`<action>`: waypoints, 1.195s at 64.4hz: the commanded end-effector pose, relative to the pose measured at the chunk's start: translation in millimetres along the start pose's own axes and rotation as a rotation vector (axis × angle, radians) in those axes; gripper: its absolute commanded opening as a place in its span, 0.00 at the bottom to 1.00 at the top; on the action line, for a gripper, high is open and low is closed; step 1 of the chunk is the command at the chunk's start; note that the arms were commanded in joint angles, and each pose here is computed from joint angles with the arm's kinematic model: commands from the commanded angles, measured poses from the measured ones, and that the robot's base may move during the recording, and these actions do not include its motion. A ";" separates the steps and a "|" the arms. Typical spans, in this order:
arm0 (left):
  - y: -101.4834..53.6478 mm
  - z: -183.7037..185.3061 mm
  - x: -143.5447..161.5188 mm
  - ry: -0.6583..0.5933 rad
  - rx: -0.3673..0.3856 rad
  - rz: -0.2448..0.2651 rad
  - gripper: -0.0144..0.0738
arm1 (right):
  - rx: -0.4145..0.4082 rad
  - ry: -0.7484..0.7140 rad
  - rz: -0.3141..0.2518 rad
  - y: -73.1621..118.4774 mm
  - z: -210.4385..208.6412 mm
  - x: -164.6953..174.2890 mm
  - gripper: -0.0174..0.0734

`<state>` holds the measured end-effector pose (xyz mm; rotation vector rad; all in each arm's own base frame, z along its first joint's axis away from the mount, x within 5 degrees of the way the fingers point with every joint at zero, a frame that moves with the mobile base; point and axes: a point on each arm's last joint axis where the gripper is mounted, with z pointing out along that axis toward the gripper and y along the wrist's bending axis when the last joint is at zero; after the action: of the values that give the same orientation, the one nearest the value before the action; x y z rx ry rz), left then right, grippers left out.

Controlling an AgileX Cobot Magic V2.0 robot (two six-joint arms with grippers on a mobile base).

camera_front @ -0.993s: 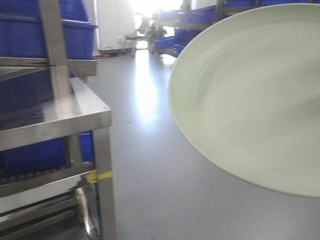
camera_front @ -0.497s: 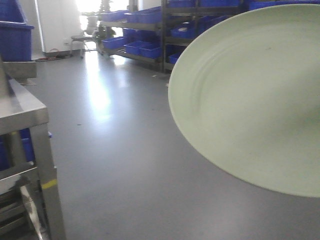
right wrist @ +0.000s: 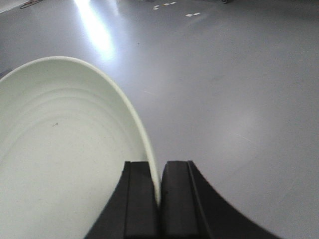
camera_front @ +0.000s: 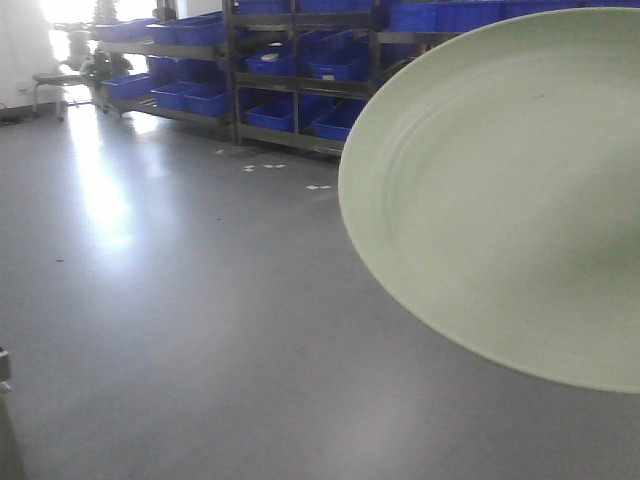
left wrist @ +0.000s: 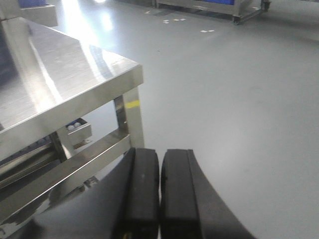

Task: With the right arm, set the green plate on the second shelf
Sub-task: 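Carry the plate in the right gripper while driving across the floor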

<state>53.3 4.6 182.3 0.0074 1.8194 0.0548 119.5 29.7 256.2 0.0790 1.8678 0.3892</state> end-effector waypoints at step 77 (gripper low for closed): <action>-1.5 2.6 6.8 -0.045 0.012 -0.003 0.30 | -0.064 -0.126 -0.002 8.2 -3.2 -19.1 0.25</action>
<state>53.3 4.6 182.3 0.0074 1.8194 0.0548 119.5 29.7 256.2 0.0790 1.8678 0.3892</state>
